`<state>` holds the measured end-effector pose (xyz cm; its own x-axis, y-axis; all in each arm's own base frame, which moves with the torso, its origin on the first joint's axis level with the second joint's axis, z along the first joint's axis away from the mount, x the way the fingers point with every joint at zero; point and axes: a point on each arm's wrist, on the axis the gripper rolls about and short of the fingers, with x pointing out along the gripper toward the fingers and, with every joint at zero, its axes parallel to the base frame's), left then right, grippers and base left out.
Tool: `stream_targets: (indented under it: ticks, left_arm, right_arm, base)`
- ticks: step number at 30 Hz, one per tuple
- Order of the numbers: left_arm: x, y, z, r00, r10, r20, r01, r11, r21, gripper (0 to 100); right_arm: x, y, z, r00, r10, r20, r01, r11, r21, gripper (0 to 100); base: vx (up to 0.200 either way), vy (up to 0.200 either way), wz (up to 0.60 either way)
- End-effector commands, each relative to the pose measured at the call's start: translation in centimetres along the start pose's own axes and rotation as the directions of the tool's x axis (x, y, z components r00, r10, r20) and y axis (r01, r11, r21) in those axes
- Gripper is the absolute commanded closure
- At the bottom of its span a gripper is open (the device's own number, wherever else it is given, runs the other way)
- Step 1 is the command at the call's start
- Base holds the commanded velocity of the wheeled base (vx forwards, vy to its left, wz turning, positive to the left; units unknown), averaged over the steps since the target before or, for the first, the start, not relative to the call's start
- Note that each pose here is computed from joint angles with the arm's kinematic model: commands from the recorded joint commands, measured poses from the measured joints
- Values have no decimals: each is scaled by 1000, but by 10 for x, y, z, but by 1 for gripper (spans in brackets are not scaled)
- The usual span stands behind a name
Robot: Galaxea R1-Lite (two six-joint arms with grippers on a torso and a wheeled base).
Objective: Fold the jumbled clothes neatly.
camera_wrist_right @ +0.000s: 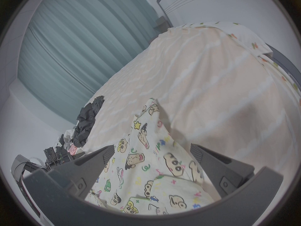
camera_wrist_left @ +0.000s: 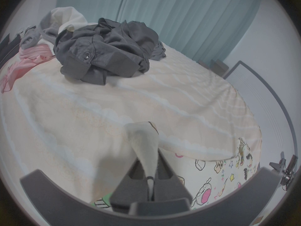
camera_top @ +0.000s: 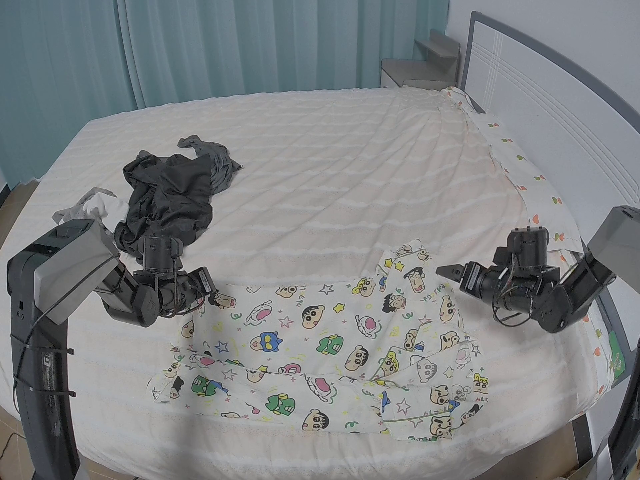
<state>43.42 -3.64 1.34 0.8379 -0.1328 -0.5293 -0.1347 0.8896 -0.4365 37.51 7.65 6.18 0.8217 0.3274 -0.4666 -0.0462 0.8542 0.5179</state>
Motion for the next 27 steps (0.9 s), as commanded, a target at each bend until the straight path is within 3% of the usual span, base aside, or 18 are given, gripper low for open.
stream_targets:
  ticks: [1, 14, 27]
  left_arm:
    - [-9, -12, 10, 998, -14, 54, 15, 1000, -23, 100]
    - [-9, -27, 26, 988, 24, 156, -21, 1000, -21, 100]
    - [-15, -30, 29, 985, 28, 170, -25, 999, -22, 100]
  right_arm:
    - [37, -5, 6, 998, 29, -55, -31, 999, -42, 0]
    - [72, 3, -3, 988, 29, -149, -38, 997, -60, 0]
    - [95, 13, -8, 984, 37, -172, -50, 996, -69, 0]
  base:
    - [0, 0, 0]
    - [0, 0, 0]
    - [0, 0, 0]
